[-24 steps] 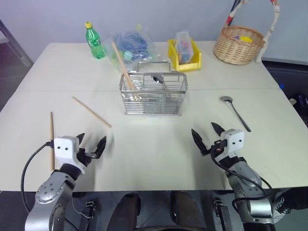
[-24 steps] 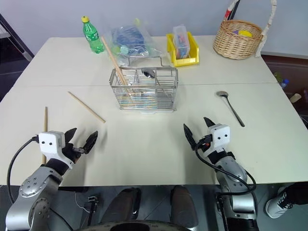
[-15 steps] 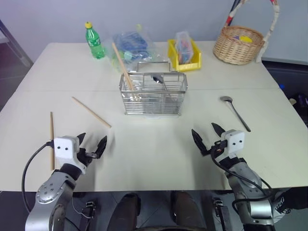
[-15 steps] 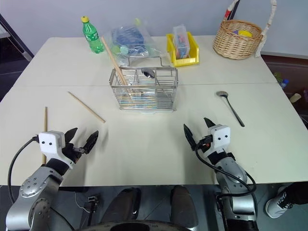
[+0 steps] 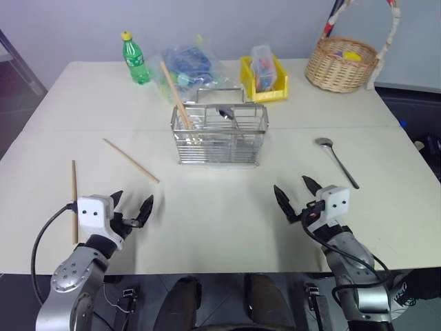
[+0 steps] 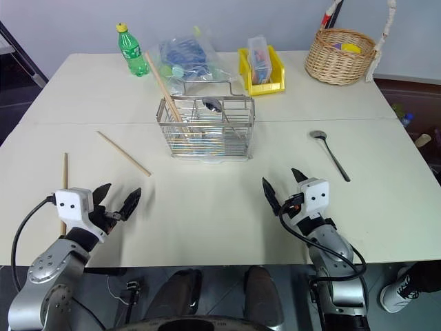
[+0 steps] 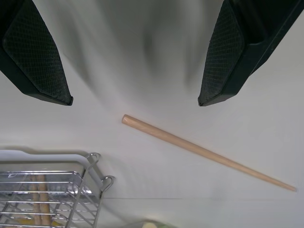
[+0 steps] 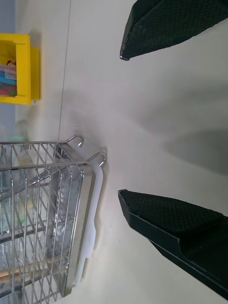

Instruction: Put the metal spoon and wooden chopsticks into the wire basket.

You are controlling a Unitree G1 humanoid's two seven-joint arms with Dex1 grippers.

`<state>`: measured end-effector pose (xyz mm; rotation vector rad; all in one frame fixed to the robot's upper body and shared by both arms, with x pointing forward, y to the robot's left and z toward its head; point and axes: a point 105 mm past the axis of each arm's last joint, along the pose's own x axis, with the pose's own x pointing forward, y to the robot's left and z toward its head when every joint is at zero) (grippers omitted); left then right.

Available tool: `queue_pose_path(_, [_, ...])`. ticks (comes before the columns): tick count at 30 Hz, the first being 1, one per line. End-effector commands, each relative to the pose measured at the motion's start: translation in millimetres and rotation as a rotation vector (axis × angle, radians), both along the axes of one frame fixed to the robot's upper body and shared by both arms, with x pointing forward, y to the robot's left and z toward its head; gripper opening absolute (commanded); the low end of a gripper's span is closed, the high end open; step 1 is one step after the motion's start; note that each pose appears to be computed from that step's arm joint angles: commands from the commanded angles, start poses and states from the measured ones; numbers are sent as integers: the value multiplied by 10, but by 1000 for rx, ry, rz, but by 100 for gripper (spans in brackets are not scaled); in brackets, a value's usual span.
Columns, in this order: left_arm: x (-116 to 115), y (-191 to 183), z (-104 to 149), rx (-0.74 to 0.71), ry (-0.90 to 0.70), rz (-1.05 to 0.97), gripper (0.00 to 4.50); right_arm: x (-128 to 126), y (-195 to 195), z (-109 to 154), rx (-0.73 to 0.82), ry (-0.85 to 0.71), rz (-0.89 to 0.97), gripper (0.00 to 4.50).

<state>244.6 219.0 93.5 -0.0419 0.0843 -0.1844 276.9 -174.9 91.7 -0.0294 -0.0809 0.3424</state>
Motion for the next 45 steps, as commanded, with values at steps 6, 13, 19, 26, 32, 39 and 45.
queue_pose_path(6, [-18, 25, 100, 26, -44, -8, 445, 8, 50, 69, 17, -29, 14, 450])
queue_pose_path(13, [-15, 56, 90, 30, -43, -10, 445, 8, 55, 61, 17, -26, 14, 450])
queue_pose_path(19, [-30, -32, 369, 67, -95, -181, 445, 30, 35, 59, 10, -23, 17, 450])
queue_pose_path(26, [-192, -303, 679, 152, -76, -577, 445, 97, 13, 77, -9, -25, 35, 450])
queue_pose_path(32, [-150, -436, 841, 206, -83, -768, 445, 128, -53, 194, -32, -33, 43, 450])
queue_pose_path(39, [-79, -595, 902, 179, -92, -913, 445, 175, -368, 428, -92, 13, -24, 450])
queue_pose_path(45, [-9, -704, 865, 142, -102, -964, 445, 289, -844, 608, -171, 123, -133, 450])
